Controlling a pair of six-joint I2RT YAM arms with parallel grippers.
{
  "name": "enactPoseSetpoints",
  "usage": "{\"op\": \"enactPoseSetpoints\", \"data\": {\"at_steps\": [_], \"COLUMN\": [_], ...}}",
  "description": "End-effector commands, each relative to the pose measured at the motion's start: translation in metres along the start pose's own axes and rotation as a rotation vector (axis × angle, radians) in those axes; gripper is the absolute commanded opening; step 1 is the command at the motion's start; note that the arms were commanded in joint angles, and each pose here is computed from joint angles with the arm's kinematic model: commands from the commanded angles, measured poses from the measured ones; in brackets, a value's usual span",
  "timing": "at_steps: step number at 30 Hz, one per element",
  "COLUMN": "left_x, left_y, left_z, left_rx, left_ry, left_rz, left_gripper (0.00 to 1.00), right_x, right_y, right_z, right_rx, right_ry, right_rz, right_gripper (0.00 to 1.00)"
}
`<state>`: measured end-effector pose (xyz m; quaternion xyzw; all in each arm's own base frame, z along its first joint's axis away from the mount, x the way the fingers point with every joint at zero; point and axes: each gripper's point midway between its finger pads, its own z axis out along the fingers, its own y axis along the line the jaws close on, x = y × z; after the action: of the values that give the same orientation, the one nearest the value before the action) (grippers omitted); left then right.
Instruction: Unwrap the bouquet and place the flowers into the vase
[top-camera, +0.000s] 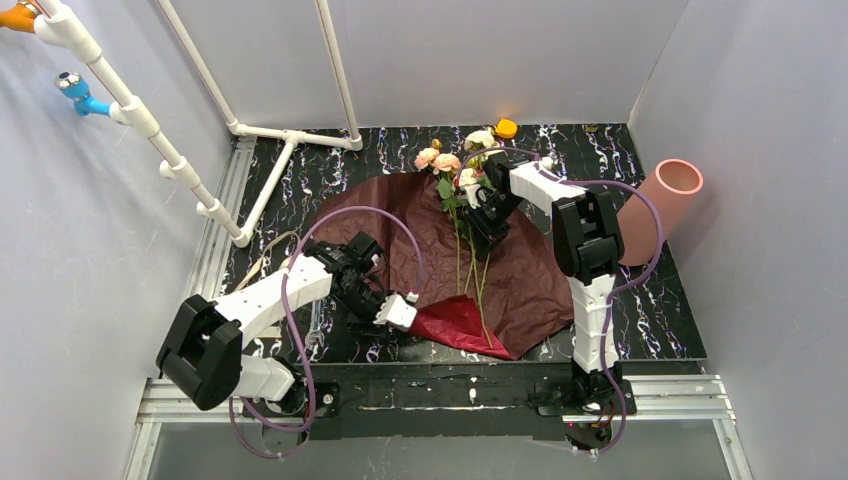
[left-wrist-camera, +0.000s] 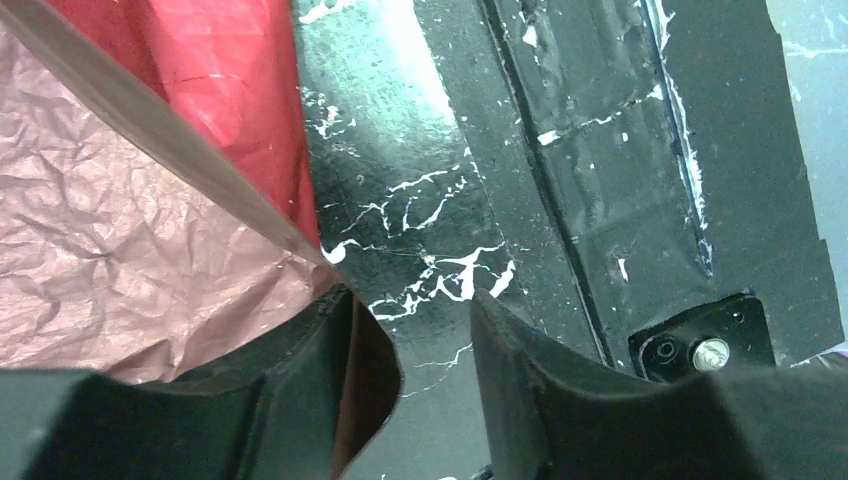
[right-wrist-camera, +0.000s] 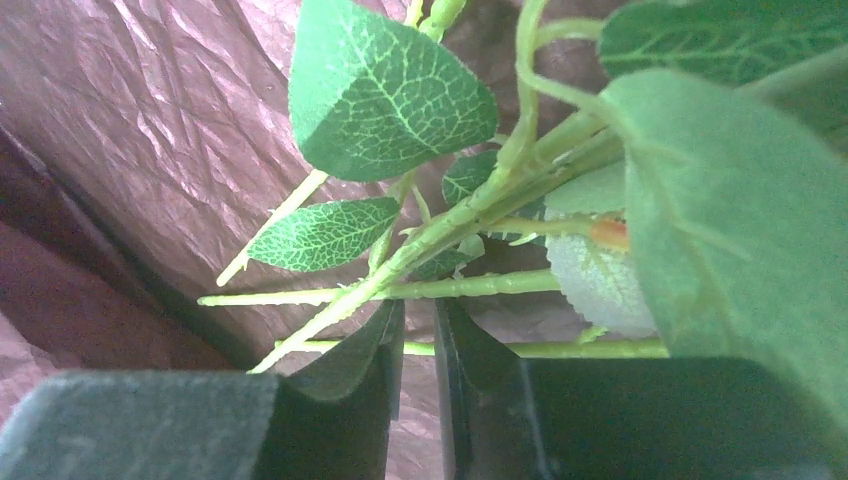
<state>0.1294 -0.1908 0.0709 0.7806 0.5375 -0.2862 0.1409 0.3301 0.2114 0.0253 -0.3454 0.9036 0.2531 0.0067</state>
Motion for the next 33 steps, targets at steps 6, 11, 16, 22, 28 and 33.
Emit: {"op": "enactPoseSetpoints", "data": {"at_steps": [6, 11, 16, 22, 28, 33], "left_x": [-0.045, -0.071, -0.064, -0.059, -0.078, -0.043], "left_y": [0.048, 0.092, 0.126, 0.128, 0.037, -0.031], "left_z": [-0.011, -0.015, 0.012, 0.019, -0.007, 0.002], "left_rx": [-0.128, -0.211, -0.161, -0.108, 0.031, 0.151], "left_ry": [-0.134, -0.215, -0.198, -0.163, -0.245, -0.145], "left_rz": [-0.084, -0.186, -0.372, -0.387, -0.174, 0.004], "left_gripper": [0.68, 0.77, 0.67, 0.14, 0.00, 0.00], "right_x": [0.008, 0.011, 0.010, 0.013, 0.015, 0.017], "right_y": [-0.014, -0.015, -0.015, -0.019, -0.028, -0.037], "right_z": [0.015, 0.016, 0.017, 0.020, 0.024, 0.029], "right_rx": [0.023, 0.022, 0.020, 0.032, 0.068, 0.100], "right_ry": [0.030, 0.034, 0.035, 0.047, 0.055, 0.063], "right_rz": [-0.001, -0.001, -0.001, 0.002, 0.002, 0.003], "right_gripper": [0.26, 0.26, 0.26, 0.25, 0.12, 0.04]}}
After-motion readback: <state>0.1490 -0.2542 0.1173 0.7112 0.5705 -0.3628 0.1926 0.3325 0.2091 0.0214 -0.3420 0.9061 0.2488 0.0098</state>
